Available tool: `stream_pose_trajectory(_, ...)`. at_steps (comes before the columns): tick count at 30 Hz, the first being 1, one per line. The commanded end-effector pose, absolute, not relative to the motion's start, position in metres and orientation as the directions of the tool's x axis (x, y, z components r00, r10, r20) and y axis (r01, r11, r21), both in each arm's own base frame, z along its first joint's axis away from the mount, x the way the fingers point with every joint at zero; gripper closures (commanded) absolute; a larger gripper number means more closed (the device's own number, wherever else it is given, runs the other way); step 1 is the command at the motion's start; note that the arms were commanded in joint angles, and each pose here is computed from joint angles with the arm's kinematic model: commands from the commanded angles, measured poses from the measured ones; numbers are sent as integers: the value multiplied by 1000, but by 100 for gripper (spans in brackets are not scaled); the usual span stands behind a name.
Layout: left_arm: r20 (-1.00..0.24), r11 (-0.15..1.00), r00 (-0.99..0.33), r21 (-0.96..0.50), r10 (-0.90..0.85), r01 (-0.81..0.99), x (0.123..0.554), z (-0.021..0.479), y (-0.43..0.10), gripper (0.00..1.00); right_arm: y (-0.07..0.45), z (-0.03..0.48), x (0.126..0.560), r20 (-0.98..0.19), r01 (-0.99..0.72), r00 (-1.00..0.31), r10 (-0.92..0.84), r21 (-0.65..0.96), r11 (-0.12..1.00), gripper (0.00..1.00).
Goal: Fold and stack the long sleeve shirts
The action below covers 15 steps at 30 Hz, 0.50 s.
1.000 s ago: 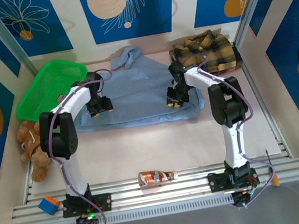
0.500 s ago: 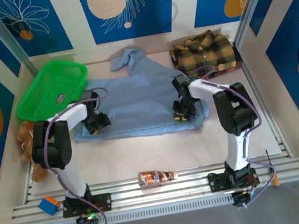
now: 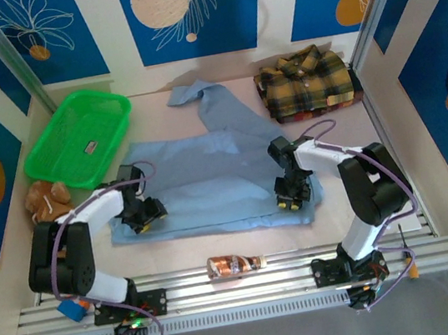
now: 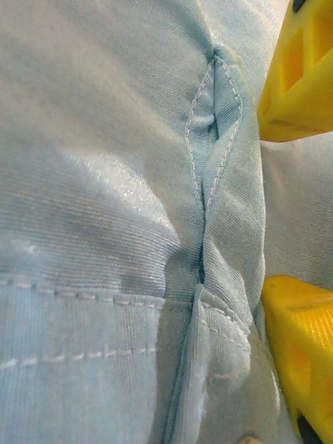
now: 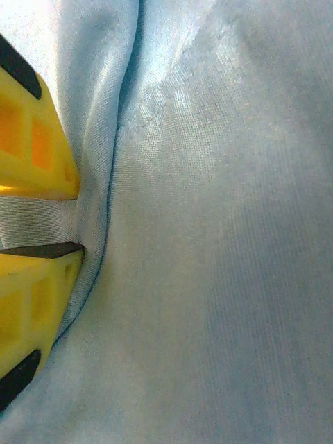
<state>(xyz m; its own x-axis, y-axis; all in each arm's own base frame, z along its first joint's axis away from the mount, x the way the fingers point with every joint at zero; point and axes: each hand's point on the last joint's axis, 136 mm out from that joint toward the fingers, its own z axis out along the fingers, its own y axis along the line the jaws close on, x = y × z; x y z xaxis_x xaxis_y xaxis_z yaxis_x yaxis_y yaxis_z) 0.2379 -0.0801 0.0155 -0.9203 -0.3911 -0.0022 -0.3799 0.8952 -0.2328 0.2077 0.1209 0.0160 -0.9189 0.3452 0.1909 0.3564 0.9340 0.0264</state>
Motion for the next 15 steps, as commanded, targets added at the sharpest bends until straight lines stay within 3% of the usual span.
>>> stream_pose_trajectory(1,198,883,-888,-149,-415,-446,176,-7,-78,40,109,14,178,234,399,-884,405,-75,914,75)
stream_pose_trajectory(7,205,883,-891,-164,-406,-440,161,3,-78,38,97,20,152,231,428,-859,456,-163,889,74)
stream_pose_trajectory(11,150,879,-904,-217,-400,-425,174,34,-82,32,95,32,152,188,454,-859,477,-154,878,71)
stream_pose_trajectory(13,90,873,-912,-264,-401,-410,191,60,-86,28,98,51,169,113,448,-882,458,-104,888,65)
stream_pose_trajectory(15,-3,875,-918,-304,-397,-377,216,95,-87,14,104,80,200,-3,405,-914,405,-9,914,54)
